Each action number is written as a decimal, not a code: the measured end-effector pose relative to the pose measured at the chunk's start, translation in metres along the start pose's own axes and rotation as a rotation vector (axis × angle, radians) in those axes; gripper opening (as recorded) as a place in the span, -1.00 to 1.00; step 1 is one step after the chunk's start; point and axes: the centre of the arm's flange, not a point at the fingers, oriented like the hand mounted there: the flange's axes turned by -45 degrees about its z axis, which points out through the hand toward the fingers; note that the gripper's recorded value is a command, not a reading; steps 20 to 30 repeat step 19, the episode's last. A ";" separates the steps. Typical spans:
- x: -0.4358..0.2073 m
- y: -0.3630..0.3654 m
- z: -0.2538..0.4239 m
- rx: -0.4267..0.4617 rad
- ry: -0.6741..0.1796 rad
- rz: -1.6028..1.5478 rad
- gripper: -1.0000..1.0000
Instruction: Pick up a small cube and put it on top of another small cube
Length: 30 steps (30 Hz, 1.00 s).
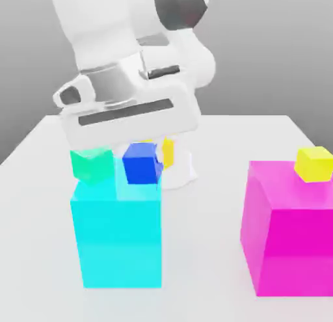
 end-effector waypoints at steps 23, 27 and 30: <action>-0.105 -0.008 0.017 -0.217 0.073 0.202 1.00; -0.105 -0.008 0.017 -0.217 0.073 0.202 1.00; -0.105 -0.008 0.017 -0.217 0.073 0.202 1.00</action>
